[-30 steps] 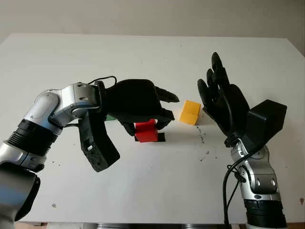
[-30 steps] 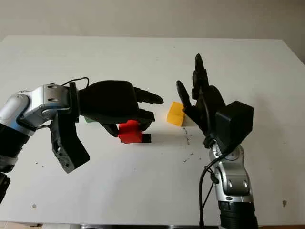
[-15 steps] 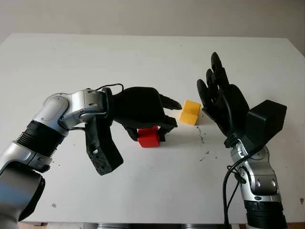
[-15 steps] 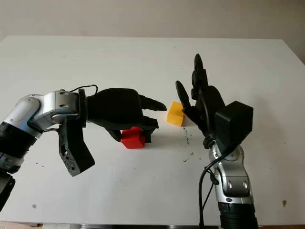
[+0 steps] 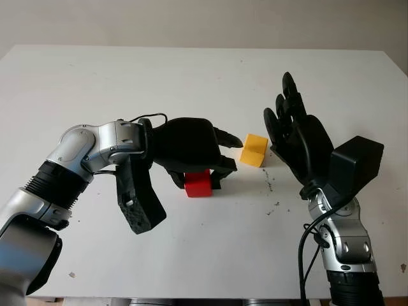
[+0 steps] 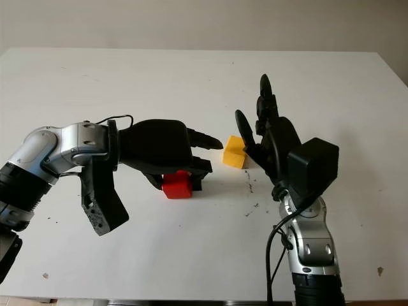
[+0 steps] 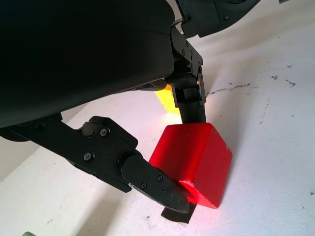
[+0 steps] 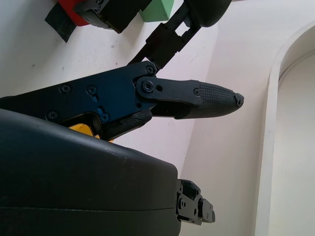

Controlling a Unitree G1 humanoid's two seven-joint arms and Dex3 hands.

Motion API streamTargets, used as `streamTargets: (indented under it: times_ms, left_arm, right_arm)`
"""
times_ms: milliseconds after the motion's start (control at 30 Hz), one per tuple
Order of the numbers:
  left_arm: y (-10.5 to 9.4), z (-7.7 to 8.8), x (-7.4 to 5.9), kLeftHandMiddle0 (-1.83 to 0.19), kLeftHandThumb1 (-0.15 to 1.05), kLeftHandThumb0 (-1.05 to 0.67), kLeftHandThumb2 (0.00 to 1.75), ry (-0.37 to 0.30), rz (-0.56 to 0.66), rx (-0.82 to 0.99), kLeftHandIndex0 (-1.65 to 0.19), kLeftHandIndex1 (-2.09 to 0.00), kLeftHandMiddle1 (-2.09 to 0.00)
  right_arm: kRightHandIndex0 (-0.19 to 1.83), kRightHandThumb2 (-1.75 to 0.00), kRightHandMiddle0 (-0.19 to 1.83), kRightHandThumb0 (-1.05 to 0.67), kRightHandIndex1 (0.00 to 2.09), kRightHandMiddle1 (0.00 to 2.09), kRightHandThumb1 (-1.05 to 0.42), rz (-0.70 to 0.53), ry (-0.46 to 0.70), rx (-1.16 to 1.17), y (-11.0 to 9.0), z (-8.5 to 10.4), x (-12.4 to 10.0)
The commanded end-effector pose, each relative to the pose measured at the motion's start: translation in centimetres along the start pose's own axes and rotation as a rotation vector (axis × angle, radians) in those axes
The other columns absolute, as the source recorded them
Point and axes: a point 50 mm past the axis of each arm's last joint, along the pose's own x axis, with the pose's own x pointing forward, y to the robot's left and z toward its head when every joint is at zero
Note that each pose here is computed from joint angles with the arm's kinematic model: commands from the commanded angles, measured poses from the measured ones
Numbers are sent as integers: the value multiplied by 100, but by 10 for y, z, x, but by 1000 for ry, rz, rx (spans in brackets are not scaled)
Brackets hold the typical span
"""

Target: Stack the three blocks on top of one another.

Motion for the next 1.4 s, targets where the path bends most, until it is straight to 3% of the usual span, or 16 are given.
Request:
streamTargets:
  times_ms: [0, 133, 200, 333, 400, 633, 800, 1000, 1167, 1367]
  left_arm:
    - [7, -1, 0, -23, 88, -33, 6, -2, 9, 32, -42, -160, -5]
    - [7, -1, 0, -18, 89, -40, 6, 14, -13, 39, -43, -145, -4]
    - [8, 0, 0, -11, 90, -54, 6, 22, -26, 50, -40, -121, -4]
    - [9, 1, -1, -4, 92, -69, 6, 21, -26, 63, -46, -29, -5]
    - [9, 2, -1, -2, 93, -71, 6, 22, -26, 62, -44, -17, -5]
    - [9, 2, -3, 1, 98, -77, 7, 24, -33, 75, -34, -6, -4]
    - [12, 0, -6, 8, 99, -84, 6, 33, -63, 68, -18, -1, -3]
    - [15, -5, -18, 13, 100, -89, 6, 54, -76, 54, -3, -1, -3]
    - [21, -15, -36, 15, 100, -87, 5, 127, -65, 33, 1, -1, -4]
    - [24, -27, -61, 12, 94, -87, 4, 260, 11, -68, -2, -5, -6]
  right_arm:
    - [-19, -48, -19, -70, 0, 5, -105, -2, -12, -7, 0, 3, -1]
    - [-19, -48, -19, -70, 0, 5, -105, -6, -12, -5, 0, 2, -1]
    - [-19, -48, -19, -69, 0, 5, -105, -4, -18, -3, 0, 2, -1]
    - [-19, -48, -19, -69, 0, 5, -105, -6, -19, 7, 1, 2, -2]
    - [-19, -48, -19, -68, 0, 5, -105, -6, -23, 10, 1, 2, -2]
    - [-19, -49, -19, -69, 0, 5, -105, -3, -20, 4, 1, 1, -2]
    - [-19, -48, -18, -71, 0, 6, -105, -7, -14, 8, 1, 1, -2]
    - [-19, -48, -18, -72, 1, 6, -105, -6, -15, 5, 1, 1, -2]
    - [-19, -48, -18, -71, 0, 5, -105, -5, -16, 8, 1, 1, 0]
    - [-19, -48, -18, -71, 2, 6, -105, -3, -19, 4, 1, 1, 0]
